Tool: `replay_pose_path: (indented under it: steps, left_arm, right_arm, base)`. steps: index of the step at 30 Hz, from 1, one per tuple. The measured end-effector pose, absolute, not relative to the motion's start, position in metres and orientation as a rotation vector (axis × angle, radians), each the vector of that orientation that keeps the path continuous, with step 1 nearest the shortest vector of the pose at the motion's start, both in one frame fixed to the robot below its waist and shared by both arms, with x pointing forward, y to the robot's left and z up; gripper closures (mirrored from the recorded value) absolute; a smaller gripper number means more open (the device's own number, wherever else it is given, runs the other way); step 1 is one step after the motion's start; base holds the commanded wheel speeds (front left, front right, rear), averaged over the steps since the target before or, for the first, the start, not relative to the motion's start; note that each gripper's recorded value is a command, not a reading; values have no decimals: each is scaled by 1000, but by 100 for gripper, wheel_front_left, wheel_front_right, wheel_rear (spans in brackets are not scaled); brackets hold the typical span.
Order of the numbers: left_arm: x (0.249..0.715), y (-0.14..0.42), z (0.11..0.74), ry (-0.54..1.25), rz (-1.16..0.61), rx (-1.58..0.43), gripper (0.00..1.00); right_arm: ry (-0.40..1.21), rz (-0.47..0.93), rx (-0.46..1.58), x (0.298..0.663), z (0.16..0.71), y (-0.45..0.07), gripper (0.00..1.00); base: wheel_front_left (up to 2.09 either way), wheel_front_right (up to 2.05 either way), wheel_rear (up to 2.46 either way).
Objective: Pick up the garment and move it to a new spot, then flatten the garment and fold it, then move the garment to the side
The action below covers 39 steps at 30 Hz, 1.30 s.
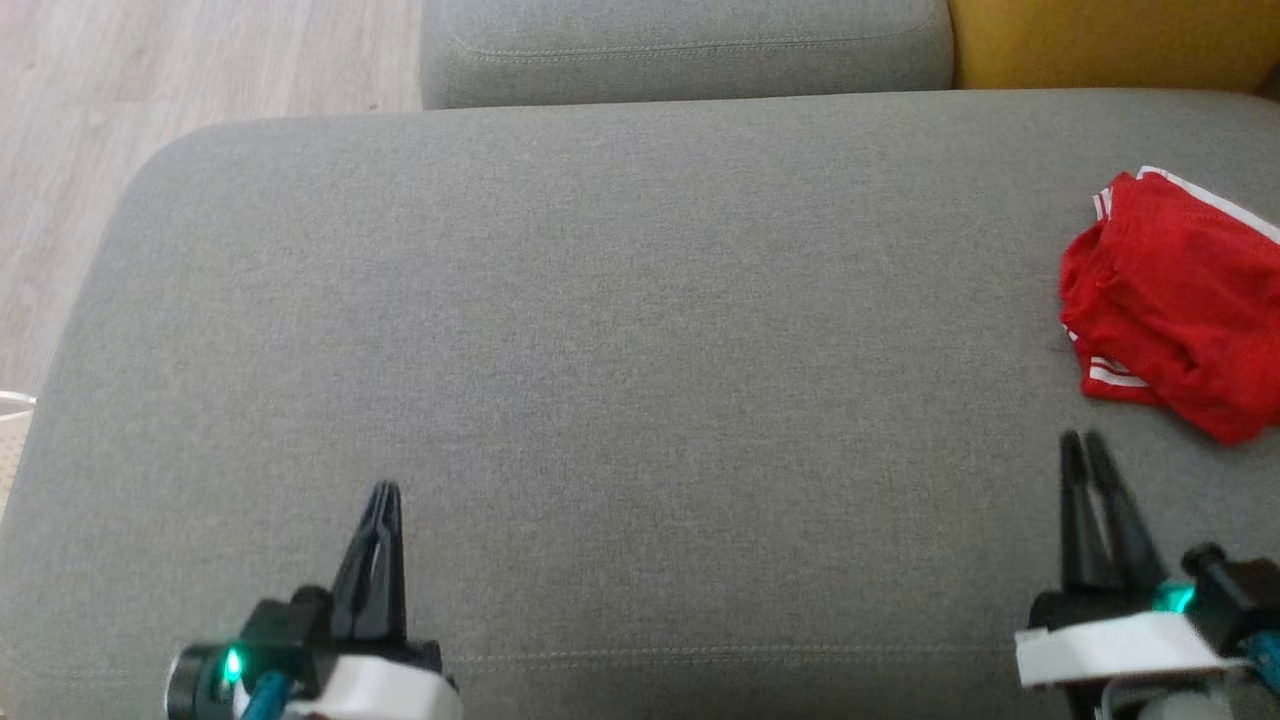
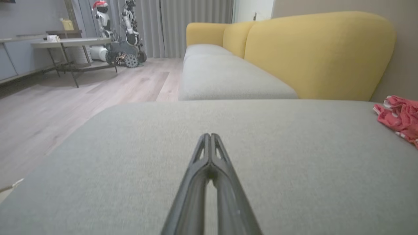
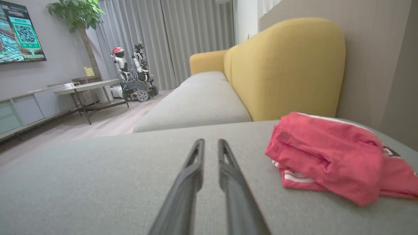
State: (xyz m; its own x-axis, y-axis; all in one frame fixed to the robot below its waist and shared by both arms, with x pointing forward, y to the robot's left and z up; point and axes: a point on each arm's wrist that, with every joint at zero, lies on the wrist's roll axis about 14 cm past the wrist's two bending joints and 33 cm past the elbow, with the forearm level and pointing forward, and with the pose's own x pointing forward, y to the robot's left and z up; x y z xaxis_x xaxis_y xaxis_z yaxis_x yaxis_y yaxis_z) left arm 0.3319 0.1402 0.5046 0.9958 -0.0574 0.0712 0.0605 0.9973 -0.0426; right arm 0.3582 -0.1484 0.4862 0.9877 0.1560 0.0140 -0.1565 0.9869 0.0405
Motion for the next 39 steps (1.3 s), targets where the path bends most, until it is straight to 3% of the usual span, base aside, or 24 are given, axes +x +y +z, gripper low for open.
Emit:
replay_pose_path:
  steps: [39]
  left_arm:
    - [337, 156, 470, 101, 12, -511, 100]
  right_arm:
    - [86, 23, 512, 355, 467, -170, 100]
  base:
    - [0, 0, 0]
